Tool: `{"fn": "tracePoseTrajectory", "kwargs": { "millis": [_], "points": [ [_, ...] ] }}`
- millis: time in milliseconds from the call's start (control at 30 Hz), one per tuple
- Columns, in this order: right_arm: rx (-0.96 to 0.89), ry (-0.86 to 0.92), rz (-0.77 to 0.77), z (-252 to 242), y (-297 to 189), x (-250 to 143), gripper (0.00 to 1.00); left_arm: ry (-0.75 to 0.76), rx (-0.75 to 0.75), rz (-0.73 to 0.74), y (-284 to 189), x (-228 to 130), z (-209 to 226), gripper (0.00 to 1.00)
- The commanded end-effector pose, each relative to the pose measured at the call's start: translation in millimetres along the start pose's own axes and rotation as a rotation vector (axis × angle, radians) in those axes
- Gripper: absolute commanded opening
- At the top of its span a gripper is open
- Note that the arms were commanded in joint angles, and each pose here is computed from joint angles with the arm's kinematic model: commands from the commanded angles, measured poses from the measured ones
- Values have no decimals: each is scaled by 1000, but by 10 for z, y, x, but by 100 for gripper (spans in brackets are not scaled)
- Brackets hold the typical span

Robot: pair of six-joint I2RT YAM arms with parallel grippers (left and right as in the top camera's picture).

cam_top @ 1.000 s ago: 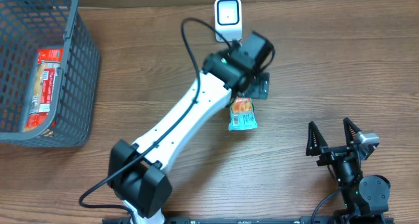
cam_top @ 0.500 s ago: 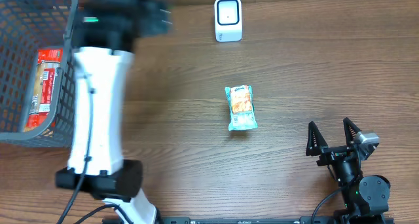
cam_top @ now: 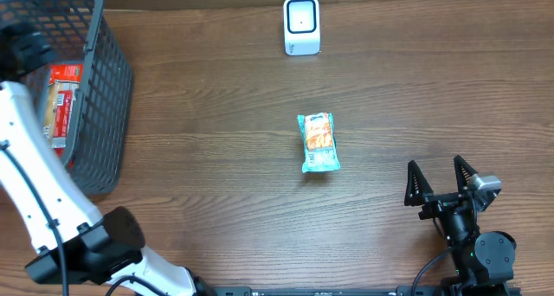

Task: Scan the item barcode
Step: 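Reach the left gripper into the basket and grasp the red spaghetti pack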

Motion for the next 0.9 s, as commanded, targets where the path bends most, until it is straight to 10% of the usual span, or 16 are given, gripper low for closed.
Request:
{"fn": "tracePoseTrajectory", "kwargs": {
  "millis": [0, 867],
  "points": [
    [-6, 1, -2, -12, 1, -24, 100, 69, -80, 27, 135, 18, 174, 100],
    [-6, 1, -2, -12, 1, -24, 100, 414, -111, 428, 2549, -1051, 334, 100]
  ]
}}
Point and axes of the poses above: each gripper's point midway between its finger pads, its own y axis out along the fingers, its own z axis along the line the jaws close on, x = y × z, the point moved 8 cm from there along -y, back along the fingers, and after that the axes turned 12 degrees about -y, right-handed, at the moved point
